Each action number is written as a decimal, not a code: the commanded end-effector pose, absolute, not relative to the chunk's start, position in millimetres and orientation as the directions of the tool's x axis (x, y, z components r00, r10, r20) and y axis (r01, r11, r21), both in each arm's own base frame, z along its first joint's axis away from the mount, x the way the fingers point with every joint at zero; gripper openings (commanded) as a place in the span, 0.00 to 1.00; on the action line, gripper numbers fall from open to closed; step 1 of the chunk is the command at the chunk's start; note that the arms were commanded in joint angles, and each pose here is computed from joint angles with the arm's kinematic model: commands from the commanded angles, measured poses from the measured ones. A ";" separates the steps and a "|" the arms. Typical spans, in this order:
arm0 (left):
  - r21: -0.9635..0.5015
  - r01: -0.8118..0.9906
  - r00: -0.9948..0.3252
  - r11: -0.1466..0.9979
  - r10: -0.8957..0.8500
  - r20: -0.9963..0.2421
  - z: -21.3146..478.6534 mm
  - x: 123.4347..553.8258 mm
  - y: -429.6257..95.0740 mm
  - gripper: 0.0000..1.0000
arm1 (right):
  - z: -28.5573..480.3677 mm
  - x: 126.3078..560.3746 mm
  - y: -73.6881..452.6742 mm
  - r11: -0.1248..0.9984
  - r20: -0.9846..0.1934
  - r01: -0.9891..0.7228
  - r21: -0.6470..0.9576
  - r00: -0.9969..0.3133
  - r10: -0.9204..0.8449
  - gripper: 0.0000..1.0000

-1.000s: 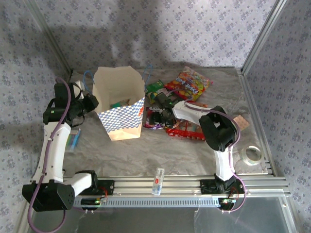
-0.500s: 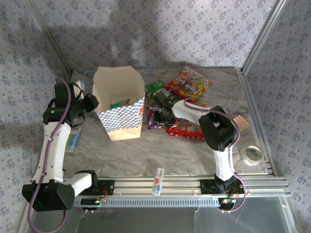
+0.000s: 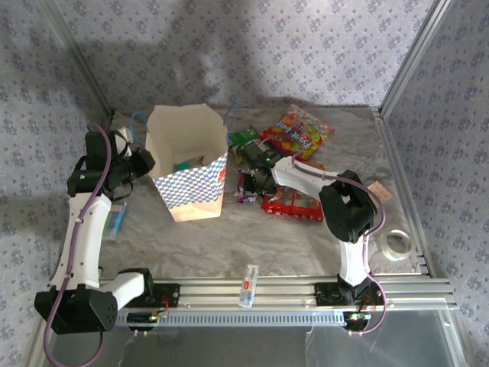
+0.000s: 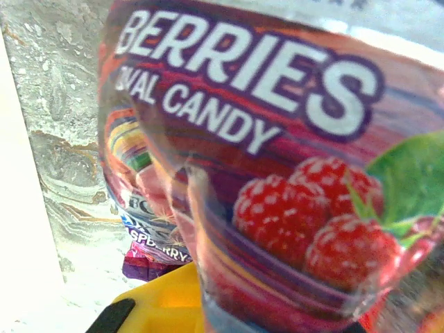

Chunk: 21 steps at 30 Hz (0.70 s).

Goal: Place the snacks into the paper bag

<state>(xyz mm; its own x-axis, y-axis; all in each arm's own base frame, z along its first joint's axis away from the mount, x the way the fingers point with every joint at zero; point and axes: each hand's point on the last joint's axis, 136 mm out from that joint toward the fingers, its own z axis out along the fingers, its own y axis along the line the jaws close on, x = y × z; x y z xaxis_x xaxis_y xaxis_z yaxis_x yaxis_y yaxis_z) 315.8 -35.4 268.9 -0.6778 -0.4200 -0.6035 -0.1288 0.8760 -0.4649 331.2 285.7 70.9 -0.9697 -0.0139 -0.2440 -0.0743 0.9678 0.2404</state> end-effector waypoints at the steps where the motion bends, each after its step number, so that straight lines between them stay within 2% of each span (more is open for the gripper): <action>1: -0.449 -0.139 -0.679 0.883 -0.415 -0.606 267.7 308.0 -31.2 0.18 | 113.2 337.5 280.1 0.967 -0.332 -0.097 0.235 -0.943 -0.014 0.00; 21: -0.459 -0.131 -0.673 0.879 -0.419 -0.609 271.6 306.2 -32.6 0.18 | 227.6 336.2 254.3 0.957 -0.566 -0.166 0.237 -0.824 -0.002 0.00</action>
